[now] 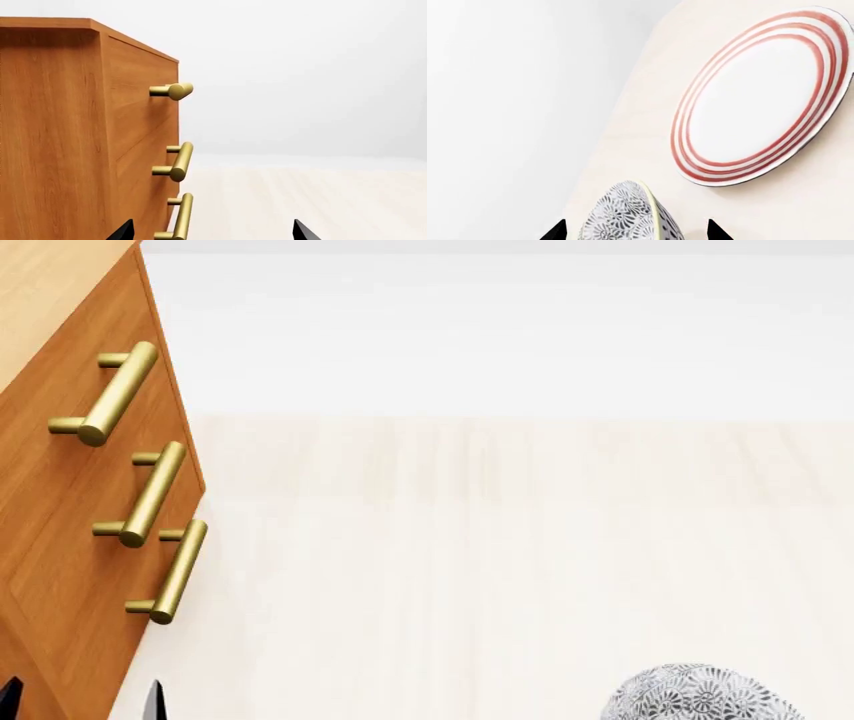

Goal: Put the bowl on top of the cabinet.

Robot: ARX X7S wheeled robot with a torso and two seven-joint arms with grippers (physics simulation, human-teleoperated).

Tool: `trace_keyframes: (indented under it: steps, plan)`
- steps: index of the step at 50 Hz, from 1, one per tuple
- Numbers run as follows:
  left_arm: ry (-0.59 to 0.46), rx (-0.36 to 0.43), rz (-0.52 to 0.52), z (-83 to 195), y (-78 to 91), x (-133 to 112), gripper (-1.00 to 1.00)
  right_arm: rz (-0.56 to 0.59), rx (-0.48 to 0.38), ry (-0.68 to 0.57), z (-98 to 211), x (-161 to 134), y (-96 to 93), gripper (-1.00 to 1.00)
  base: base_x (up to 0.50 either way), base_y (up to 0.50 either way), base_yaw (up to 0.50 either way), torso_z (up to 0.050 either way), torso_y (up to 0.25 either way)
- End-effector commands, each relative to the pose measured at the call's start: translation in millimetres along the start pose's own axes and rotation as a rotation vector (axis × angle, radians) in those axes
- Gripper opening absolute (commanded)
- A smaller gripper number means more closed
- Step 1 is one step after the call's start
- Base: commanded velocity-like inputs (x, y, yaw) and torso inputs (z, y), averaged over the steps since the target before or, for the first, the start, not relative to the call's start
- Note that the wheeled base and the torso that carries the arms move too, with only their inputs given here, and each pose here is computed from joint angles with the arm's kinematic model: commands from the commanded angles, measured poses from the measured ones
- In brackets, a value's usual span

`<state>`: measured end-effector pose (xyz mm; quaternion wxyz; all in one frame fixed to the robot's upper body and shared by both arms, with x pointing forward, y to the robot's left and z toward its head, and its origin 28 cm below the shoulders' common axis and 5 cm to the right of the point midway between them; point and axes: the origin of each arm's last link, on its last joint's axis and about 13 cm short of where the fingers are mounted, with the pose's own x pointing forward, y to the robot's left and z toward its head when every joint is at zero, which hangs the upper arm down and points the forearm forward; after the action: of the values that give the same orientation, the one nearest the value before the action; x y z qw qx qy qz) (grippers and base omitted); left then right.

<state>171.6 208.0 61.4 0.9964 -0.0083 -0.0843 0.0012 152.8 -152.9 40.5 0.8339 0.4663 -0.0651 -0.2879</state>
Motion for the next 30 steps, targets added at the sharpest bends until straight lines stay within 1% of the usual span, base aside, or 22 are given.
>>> trace_keyframes:
  steps: [1,2,7,18,26,30]
  plan:
    - [-0.002,-0.001,0.000,0.5,-0.1,-0.2,1.00,-0.034,0.002,0.045,-2.3,3.4,-1.7,1.00,0.00,0.00,0.00,0.000,0.000]
    - [-0.001,0.001,-0.001,0.2,-0.4,-0.1,1.00,-0.031,0.002,0.086,-4.9,5.8,-1.8,1.00,0.00,0.00,0.00,0.000,0.000]
    - [0.001,-0.001,-0.002,-0.2,-0.5,0.5,1.00,-0.039,-0.036,0.137,-9.9,10.2,-0.5,1.00,0.00,0.00,0.00,0.000,0.000]
    - [0.005,0.000,-0.004,-1.1,-0.9,0.8,1.00,-0.031,-0.054,0.170,-13.2,13.1,0.3,1.00,0.00,0.00,0.00,0.000,0.000]
    - [0.003,-0.001,-0.003,-0.9,-0.7,0.4,1.00,-0.038,-0.059,0.160,-10.8,12.0,-0.3,1.00,0.00,0.00,0.00,0.000,0.000]
    - [0.002,0.000,-0.004,-1.0,-0.9,0.1,1.00,-0.032,-0.075,0.188,-14.5,15.4,0.1,1.00,0.00,0.00,0.00,0.000,0.000]
